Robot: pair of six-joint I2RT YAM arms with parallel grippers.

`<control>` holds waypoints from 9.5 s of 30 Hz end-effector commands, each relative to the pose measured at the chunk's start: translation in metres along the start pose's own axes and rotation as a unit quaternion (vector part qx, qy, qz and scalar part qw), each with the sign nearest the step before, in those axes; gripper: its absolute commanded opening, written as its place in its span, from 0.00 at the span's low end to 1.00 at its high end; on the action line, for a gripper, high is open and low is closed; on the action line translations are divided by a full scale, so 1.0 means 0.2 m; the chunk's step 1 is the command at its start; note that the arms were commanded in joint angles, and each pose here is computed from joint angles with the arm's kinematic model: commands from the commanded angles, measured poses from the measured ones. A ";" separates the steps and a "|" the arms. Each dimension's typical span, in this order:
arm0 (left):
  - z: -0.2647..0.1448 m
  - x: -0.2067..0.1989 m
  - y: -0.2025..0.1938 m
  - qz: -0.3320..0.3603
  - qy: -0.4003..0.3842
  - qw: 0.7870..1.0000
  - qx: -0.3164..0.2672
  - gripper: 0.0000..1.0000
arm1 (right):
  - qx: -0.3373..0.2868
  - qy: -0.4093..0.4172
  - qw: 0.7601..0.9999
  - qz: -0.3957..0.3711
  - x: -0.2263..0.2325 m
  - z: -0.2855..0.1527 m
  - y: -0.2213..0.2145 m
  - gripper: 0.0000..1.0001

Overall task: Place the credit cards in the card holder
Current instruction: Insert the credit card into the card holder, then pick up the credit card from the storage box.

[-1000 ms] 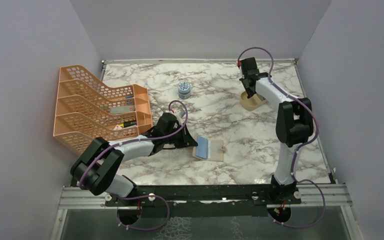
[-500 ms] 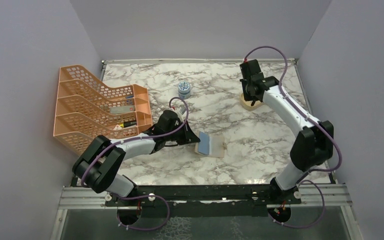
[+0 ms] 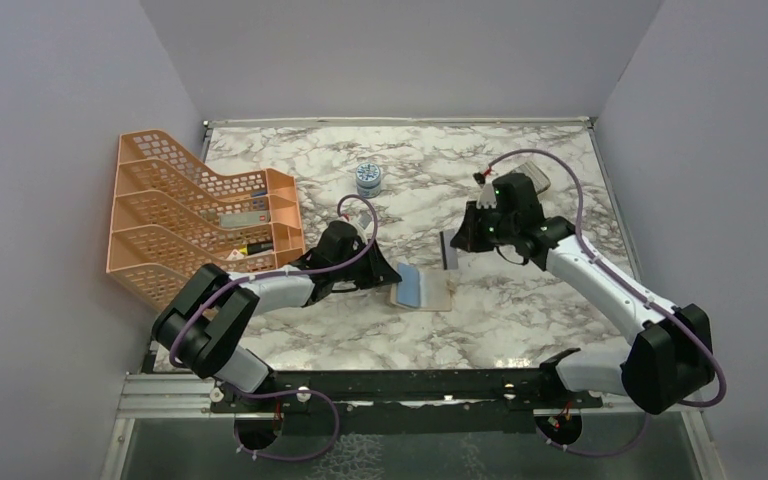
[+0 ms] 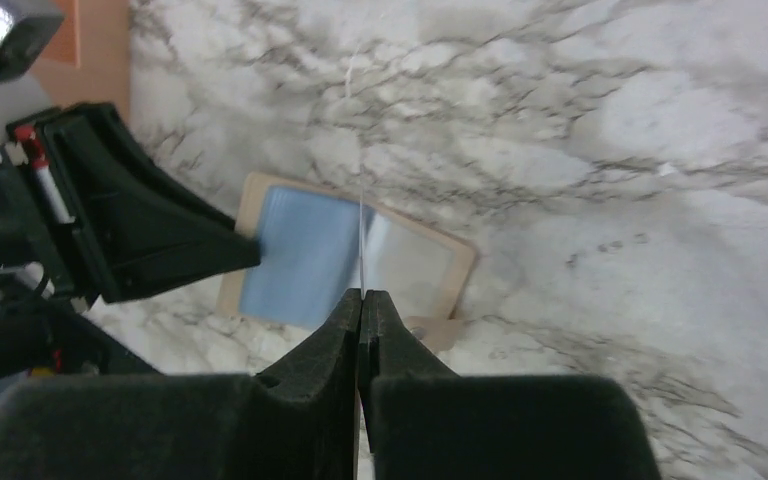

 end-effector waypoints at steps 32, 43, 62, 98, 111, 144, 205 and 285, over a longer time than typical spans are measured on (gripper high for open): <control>-0.02 0.04 -0.02 0.033 0.004 0.999 0.002 0.18 | 0.049 0.169 0.975 0.136 0.23 0.27 -0.33 0.01; 0.00 0.24 -0.03 0.032 0.090 0.995 -0.001 0.03 | 0.082 0.216 0.959 0.166 0.24 0.31 -0.41 0.01; -0.05 0.31 -0.03 0.040 0.131 0.991 -0.007 0.04 | 0.095 0.215 0.949 0.209 0.22 0.33 -0.50 0.01; -0.05 0.34 -0.04 0.035 0.140 0.990 -0.005 0.05 | 0.087 0.267 0.936 0.213 0.19 0.37 -0.50 0.01; -0.05 0.35 -0.05 0.034 0.140 0.990 -0.002 0.05 | 0.085 0.259 0.941 0.202 0.16 0.44 -0.51 0.01; -0.03 0.35 -0.12 0.000 0.119 0.993 0.013 0.05 | 0.056 0.240 0.948 0.200 0.13 0.48 -0.53 0.01; -0.02 0.32 -0.12 0.006 0.105 0.994 0.011 0.05 | 0.108 0.175 0.967 0.152 0.36 0.52 -0.54 0.20; -0.54 -0.25 0.03 0.231 0.052 0.971 -0.014 0.99 | 0.183 -0.496 0.825 -0.198 -1.42 0.39 0.32 0.50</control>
Point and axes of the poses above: each gripper's point midway between its finger pads, its own z axis out along the fingers, its own x axis along the line the jaws close on, y = z × x, the point moved 2 cm from there along -z, back along the fingers, and after that the axes turned 14 degrees about -z, right-handed, at the moved point
